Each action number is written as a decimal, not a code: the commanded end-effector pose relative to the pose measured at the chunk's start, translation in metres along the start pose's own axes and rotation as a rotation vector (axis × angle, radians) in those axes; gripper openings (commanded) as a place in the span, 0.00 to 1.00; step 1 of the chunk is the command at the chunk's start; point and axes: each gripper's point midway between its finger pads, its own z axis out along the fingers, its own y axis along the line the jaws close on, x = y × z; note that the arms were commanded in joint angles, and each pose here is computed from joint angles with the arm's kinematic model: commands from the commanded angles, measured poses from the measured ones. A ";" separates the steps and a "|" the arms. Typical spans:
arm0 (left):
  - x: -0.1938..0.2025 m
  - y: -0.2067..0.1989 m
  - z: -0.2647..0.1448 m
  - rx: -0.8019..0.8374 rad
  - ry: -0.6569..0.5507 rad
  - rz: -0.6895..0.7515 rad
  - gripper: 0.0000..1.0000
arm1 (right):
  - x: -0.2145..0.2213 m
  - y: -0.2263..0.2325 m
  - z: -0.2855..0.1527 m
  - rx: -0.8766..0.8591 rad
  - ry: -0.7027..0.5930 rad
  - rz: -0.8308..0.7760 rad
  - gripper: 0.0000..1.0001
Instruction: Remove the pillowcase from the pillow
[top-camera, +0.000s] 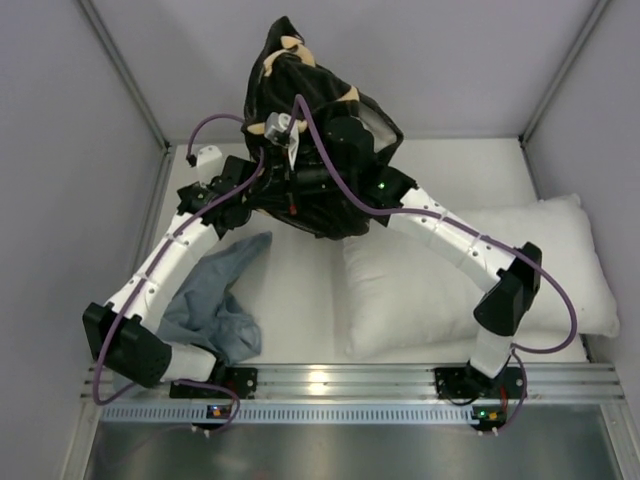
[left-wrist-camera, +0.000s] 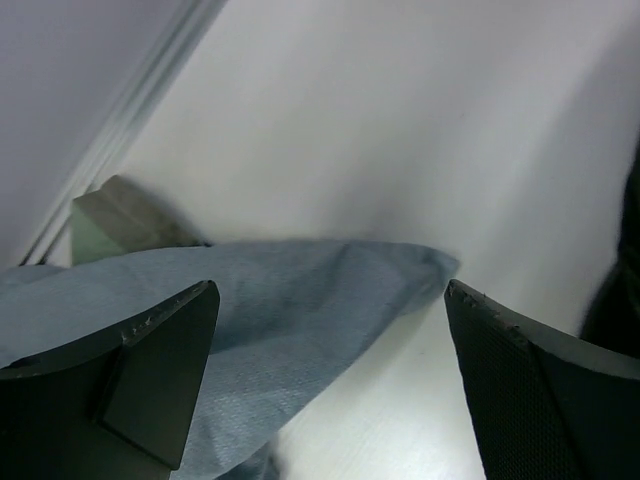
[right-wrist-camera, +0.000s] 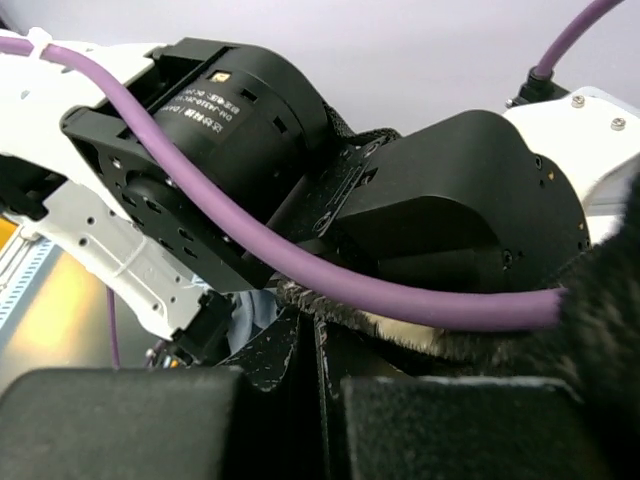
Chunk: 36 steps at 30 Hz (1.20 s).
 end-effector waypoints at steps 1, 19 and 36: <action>-0.031 0.004 -0.019 -0.035 -0.104 -0.015 0.98 | 0.125 -0.032 0.025 0.096 0.234 0.142 0.00; 0.031 -0.012 0.081 -0.044 0.159 0.025 0.97 | 0.054 -0.082 -0.115 0.485 0.005 0.160 0.00; -0.125 -0.003 0.017 0.198 -0.004 -0.132 0.97 | 0.167 -0.007 -0.026 0.288 0.376 0.161 0.78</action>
